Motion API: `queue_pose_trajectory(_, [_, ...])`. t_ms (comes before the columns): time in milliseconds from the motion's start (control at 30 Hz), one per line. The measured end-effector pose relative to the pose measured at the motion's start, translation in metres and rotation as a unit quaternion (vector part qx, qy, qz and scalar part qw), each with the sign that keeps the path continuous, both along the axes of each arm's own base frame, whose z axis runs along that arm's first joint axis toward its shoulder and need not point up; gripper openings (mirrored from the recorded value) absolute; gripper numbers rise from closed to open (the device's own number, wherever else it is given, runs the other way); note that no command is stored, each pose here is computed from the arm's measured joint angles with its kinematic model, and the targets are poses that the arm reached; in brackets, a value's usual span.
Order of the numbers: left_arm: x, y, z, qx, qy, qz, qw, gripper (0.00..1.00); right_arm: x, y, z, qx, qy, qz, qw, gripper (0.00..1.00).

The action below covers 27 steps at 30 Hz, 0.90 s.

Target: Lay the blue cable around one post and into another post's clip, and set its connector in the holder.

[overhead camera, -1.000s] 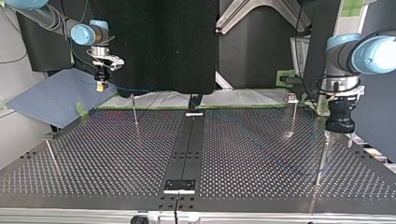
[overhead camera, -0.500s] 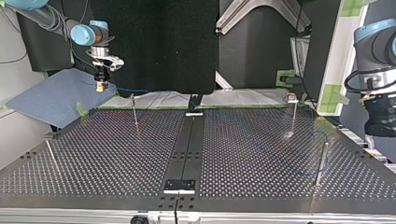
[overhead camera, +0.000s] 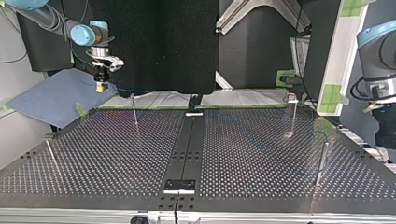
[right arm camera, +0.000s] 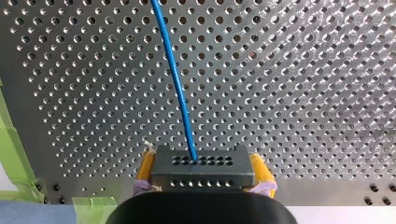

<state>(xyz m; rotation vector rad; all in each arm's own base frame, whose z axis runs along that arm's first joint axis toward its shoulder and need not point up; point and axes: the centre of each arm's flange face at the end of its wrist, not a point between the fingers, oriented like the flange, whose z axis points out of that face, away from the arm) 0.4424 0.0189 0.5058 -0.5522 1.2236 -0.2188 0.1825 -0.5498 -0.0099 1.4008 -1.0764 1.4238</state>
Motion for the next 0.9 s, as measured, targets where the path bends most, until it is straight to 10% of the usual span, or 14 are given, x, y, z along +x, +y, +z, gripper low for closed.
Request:
queue_pose_trajectory(567, [-0.009,-0.053,0.040,0.050,0.036,0.015,0.9980,0.98,0.000,0.000,0.000,0.001,-0.001,0.000,1.0000,0.00])
queue_pose_trajectory(900, [-0.015,-0.085,0.004,0.078,0.122,0.016,0.9893,0.98,0.000,0.000,0.000,0.001,-0.001,0.000,1.0000,0.00])
